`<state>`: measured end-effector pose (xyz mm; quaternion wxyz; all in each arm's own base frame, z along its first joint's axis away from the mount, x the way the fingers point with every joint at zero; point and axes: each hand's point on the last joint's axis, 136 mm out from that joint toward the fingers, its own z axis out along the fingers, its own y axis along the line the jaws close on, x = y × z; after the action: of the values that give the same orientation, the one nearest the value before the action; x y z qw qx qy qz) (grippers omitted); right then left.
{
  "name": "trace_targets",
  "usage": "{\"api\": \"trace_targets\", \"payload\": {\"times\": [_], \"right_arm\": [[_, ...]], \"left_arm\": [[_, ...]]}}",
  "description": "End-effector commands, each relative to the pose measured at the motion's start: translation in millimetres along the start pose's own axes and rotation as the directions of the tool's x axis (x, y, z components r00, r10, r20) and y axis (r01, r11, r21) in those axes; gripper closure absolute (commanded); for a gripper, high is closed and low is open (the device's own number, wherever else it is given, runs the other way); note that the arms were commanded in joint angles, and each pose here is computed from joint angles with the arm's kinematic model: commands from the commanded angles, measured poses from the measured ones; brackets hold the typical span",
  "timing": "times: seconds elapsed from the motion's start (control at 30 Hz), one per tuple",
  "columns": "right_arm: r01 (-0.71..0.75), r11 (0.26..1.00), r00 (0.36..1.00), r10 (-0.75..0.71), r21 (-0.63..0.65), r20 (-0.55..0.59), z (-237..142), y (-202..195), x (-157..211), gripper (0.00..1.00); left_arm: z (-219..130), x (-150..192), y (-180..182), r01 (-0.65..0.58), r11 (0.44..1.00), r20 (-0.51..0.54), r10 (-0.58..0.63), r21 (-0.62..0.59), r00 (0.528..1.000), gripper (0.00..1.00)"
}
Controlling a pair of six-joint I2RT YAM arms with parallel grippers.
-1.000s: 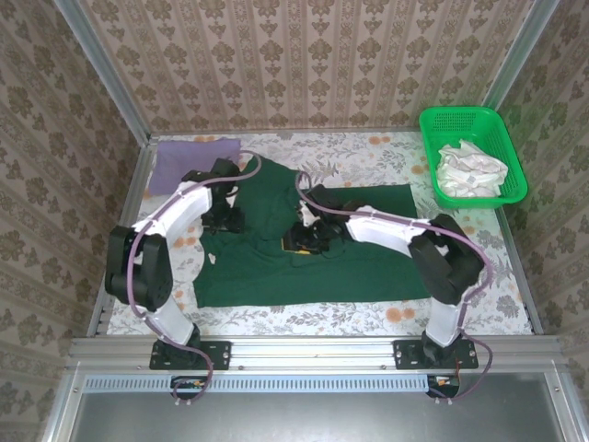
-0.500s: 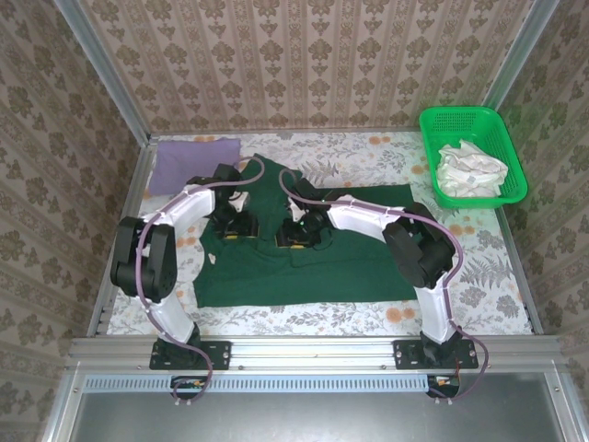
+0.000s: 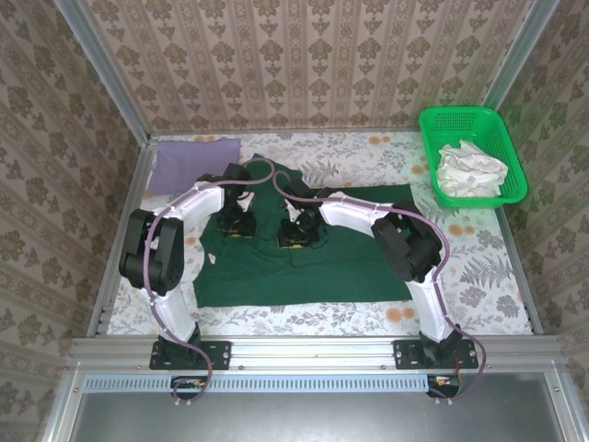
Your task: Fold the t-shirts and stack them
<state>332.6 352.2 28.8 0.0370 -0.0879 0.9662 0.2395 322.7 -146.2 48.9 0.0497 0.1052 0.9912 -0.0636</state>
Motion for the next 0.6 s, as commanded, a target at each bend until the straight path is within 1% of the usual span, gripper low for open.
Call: {"api": "trace_targets", "payload": {"times": [0.0, 0.07, 0.23, 0.3, 0.37, 0.53, 0.57], "right_arm": [[0.017, 0.999, 1.000, -0.017, 0.044, -0.014, -1, -4, 1, 0.66], [0.017, 0.999, 1.000, -0.017, 0.048, -0.009, -3, -5, 1, 0.64], [0.014, 0.998, 1.000, -0.013, 0.057, -0.014, -1, -8, 2, 0.65], [0.011, 0.999, 1.000, -0.010, 0.054, -0.009, 0, -7, 0, 0.71], [0.010, 0.999, 1.000, -0.010, 0.050, -0.007, 1, -6, -2, 0.77], [0.021, 0.999, 1.000, -0.021, 0.032, 0.005, -2, 0, -5, 0.91], [0.022, 0.999, 1.000, -0.023, 0.029, 0.012, -4, 1, -5, 0.93]], "left_arm": [[0, -2, 2, -0.024, 0.999, -0.008, 0.024, -0.034, 1.000, 0.64], [1, -2, 3, -0.025, 0.999, -0.007, 0.025, -0.045, 1.000, 0.65], [2, -7, 4, -0.019, 0.998, -0.002, 0.018, -0.054, 1.000, 0.76], [1, -8, 4, -0.020, 0.998, 0.001, 0.020, -0.062, 1.000, 0.83], [0, -10, 6, -0.017, 0.997, 0.006, 0.018, -0.075, 1.000, 0.87], [-4, -14, 11, -0.013, 0.994, 0.019, 0.015, -0.110, 1.000, 0.90], [-4, -14, 13, -0.010, 0.993, 0.022, 0.012, -0.116, 1.000, 0.90]]}}
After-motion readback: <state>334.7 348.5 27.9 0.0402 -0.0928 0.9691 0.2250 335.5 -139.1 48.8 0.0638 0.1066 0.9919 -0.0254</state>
